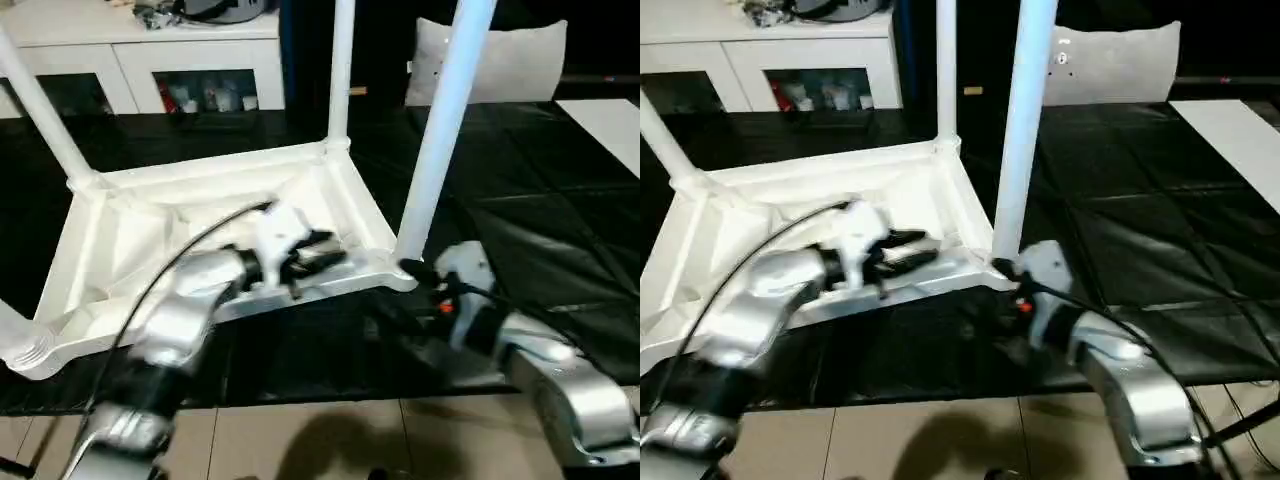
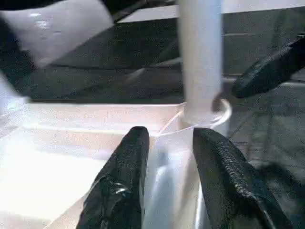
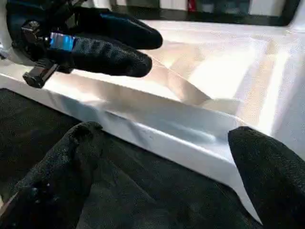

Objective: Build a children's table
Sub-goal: Rotate leg to tighten

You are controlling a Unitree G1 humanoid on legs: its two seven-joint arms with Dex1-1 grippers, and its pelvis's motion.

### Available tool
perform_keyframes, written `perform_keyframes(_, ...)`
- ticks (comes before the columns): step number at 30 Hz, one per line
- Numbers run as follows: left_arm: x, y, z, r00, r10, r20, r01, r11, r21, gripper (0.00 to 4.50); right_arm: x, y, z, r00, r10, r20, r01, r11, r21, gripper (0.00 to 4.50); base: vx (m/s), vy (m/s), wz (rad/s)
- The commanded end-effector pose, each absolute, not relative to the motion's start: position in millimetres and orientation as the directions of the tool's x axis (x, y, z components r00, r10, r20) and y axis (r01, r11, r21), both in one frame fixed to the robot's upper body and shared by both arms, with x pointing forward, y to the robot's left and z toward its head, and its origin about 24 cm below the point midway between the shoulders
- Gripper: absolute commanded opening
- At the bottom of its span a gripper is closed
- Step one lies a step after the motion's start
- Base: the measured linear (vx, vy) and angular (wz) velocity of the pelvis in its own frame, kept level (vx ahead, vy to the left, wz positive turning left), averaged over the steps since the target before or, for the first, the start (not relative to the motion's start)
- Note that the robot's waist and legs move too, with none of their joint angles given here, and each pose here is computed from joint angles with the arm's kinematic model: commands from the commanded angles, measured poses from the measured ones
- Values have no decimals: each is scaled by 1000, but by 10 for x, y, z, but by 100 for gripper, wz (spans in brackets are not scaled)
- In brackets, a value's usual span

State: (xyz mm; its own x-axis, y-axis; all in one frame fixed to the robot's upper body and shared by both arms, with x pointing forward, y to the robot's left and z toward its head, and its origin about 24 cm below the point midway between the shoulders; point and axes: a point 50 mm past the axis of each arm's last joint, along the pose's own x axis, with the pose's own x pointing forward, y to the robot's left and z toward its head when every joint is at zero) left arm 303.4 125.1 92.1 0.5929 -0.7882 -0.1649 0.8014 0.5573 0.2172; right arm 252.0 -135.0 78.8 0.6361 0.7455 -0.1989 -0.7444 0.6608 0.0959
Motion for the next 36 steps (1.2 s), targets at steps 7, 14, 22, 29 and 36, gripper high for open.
perform_keyframes(7, 2754, 1642, 697, 696, -657, -290, 717, 656, 235, 277, 2716, -1092, 737, 671, 702, -237, -699, 706, 113, 450, 0, 0, 0)
perform_keyframes(14, 2634, 1741, 654, 720, -607, -337, 691, 675, 260, 332, 2849, -894, 764, 631, 734, -251, -750, 660, 46, 450, 0, 0, 0)
perform_keyframes(22, 2558, 1802, 611, 737, -558, -382, 670, 677, 303, 387, 3121, -682, 790, 659, 714, -237, -746, 660, -86, 450, 0, 0, 0)
perform_keyframes(29, 2530, 1837, 570, 752, -518, -407, 651, 678, 341, 441, 3288, -759, 759, 764, 607, -219, -637, 762, -113, 450, 0, 0, 0)
perform_keyframes(36, 2554, 1918, 567, 747, -501, -436, 657, 655, 373, 441, 3326, -971, 648, 842, 483, -240, -522, 841, -142, 450, 0, 0, 0)
